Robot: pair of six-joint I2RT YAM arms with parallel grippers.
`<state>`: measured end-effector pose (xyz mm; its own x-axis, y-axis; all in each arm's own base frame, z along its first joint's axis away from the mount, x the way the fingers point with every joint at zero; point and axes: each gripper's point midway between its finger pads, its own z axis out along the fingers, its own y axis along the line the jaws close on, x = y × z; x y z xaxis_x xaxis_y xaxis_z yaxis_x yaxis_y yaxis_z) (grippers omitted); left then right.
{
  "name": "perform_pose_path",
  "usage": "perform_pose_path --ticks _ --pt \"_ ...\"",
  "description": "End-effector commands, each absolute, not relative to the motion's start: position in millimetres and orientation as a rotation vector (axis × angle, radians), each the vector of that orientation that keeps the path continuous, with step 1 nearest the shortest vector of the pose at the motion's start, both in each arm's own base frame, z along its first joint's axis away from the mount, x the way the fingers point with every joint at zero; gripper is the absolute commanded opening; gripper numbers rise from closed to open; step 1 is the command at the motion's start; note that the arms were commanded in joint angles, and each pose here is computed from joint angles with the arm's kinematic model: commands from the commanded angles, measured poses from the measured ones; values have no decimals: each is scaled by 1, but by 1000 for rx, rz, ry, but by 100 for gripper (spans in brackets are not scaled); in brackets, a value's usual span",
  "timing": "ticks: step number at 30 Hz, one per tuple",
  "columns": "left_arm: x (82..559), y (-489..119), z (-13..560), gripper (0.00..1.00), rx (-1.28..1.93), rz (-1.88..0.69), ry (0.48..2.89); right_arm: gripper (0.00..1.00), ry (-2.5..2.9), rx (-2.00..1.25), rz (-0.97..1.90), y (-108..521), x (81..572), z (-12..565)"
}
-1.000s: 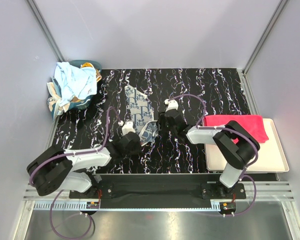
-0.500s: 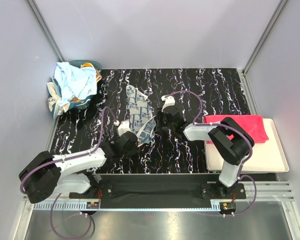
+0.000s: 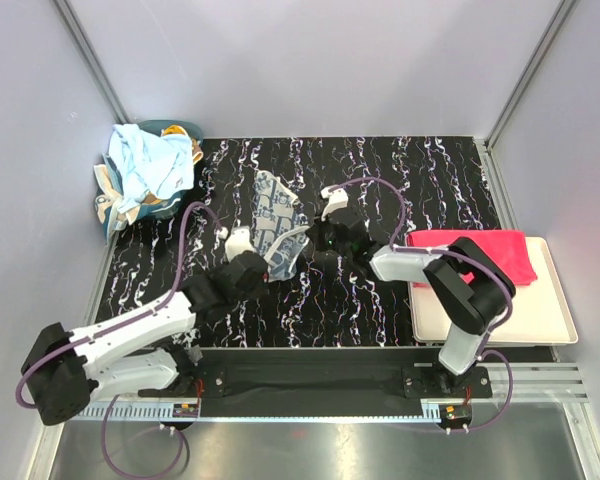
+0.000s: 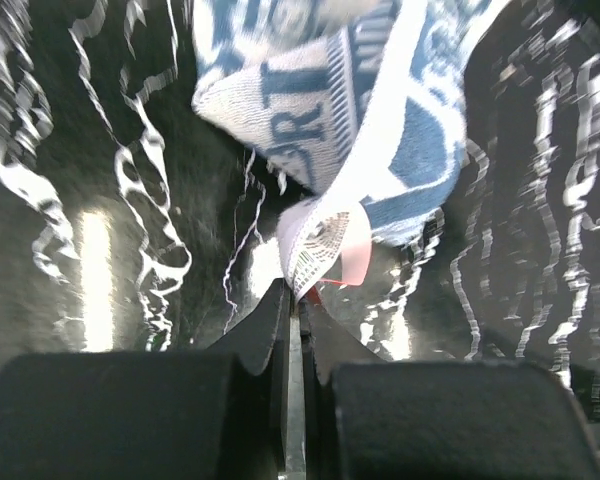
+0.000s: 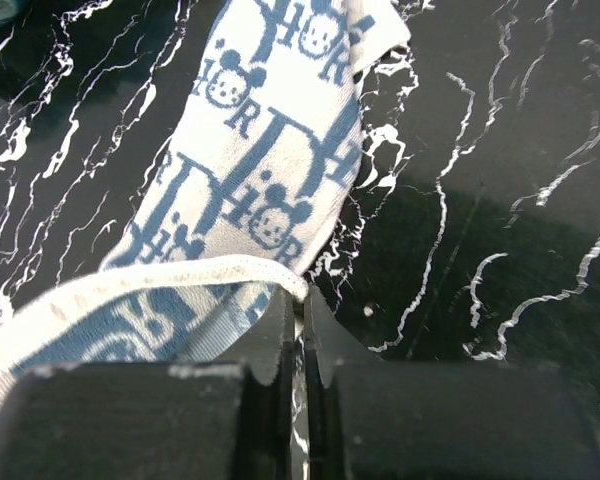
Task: Fold and stack the towels
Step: Flatten out the crumpled towel
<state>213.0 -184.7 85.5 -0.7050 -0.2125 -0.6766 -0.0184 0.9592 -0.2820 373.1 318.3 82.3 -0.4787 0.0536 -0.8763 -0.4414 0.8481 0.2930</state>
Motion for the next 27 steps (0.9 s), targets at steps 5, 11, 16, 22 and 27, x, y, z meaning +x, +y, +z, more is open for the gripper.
perform_pose_path --ticks 5,11,16,22,27 --pt "247 -178 229 0 -65 -265 2097 0 1796 -288 511 300 387 219" --pt "252 -172 337 0 59 -250 1948 0 1627 -378 483 286 373 331" --pt "243 -161 408 0 140 -219 1833 0 1483 -434 448 269 354 417" --pt "222 -150 485 0 190 -351 1659 0 1363 -463 436 248 327 490" --pt "209 -145 519 0 223 -428 1554 0 1296 -477 481 235 297 524"
